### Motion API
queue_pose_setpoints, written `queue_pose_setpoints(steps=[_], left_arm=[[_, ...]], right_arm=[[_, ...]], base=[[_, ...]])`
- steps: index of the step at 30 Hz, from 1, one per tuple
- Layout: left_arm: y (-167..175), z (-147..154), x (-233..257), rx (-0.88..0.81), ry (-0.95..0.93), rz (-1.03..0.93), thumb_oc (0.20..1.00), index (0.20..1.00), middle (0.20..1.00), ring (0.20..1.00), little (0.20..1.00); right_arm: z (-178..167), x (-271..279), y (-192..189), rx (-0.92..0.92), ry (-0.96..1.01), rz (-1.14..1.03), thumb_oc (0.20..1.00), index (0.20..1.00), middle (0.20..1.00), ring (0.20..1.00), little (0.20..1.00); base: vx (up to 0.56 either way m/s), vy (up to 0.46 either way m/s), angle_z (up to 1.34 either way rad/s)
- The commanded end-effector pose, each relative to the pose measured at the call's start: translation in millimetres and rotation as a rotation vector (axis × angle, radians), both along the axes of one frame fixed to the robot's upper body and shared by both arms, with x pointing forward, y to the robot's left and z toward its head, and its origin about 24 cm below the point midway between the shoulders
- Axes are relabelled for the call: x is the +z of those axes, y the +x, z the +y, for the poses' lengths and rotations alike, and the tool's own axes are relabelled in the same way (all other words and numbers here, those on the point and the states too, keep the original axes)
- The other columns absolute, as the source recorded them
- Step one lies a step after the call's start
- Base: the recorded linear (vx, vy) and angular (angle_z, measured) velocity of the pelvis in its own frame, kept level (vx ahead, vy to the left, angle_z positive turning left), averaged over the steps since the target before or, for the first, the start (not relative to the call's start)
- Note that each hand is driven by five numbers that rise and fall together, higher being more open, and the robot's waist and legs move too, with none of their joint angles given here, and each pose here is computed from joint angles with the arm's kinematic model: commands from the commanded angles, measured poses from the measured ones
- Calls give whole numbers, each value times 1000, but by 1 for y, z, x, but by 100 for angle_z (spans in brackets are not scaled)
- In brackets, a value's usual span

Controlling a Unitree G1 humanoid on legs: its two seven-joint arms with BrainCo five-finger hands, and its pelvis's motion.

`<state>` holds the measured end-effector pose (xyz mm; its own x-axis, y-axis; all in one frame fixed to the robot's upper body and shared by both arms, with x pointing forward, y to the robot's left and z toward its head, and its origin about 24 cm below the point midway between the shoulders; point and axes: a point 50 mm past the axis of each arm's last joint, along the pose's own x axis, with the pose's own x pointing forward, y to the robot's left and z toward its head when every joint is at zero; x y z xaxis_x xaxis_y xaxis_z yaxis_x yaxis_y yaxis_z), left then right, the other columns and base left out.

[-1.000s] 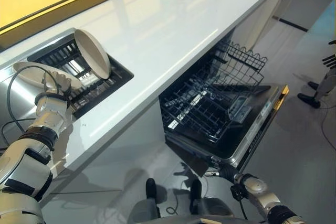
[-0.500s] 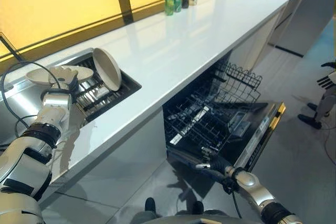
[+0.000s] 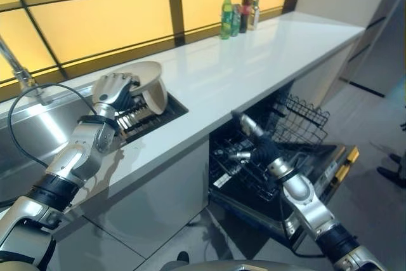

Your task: Pick up plates and place into dishwasher.

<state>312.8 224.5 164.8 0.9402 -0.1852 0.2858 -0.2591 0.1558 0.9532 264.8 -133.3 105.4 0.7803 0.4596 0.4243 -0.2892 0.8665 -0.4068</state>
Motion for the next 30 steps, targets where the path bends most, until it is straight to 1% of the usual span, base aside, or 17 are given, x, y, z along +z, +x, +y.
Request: queue_pose_setpoints(steps=[1,4,6,12,18,22,25,29,30], left_arm=[[-3,-31,43,-254,-140,-72,200,200,200,200,200],[-12,-55,55,-436,-192,-40,200,200,200,200,200],[-16,-63,60,-510,-206,-29,200,200,200,200,200],[-26,-78,69,-691,-227,51,200,200,200,200,200],[-30,-91,75,-794,-208,99,200,200,200,200,200],[-30,-97,81,-835,-192,97,200,200,200,200,200],[-30,-98,84,-845,-191,94,200,200,200,200,200],[-31,-101,88,-866,-189,86,200,200,200,200,200],[-31,-102,88,-869,-188,85,200,200,200,200,200]], right_arm=[[2,77,16,-54,-107,-386,1000,1000,1000,1000,1000],[0,108,31,-162,-238,-515,1000,1000,1000,1000,1000],[0,122,37,-195,-290,-569,1000,1000,1000,1000,1000],[-8,141,54,-274,-449,-605,1000,1000,1000,1000,1000],[-3,144,65,-216,-539,-522,1000,1000,1000,1000,1000],[4,135,75,-122,-657,-401,1000,1000,1000,1000,1000],[2,129,78,-95,-687,-338,1000,1000,1000,1000,1000],[4,122,82,-45,-677,-262,1000,1000,1000,1000,1000],[5,121,82,-35,-667,-252,793,793,793,793,793]], base=[[-14,-21,12],[0,-33,11],[2,-31,8],[7,-19,7],[17,-9,7],[14,-1,3],[24,-5,10],[18,-6,5],[0,0,0]])
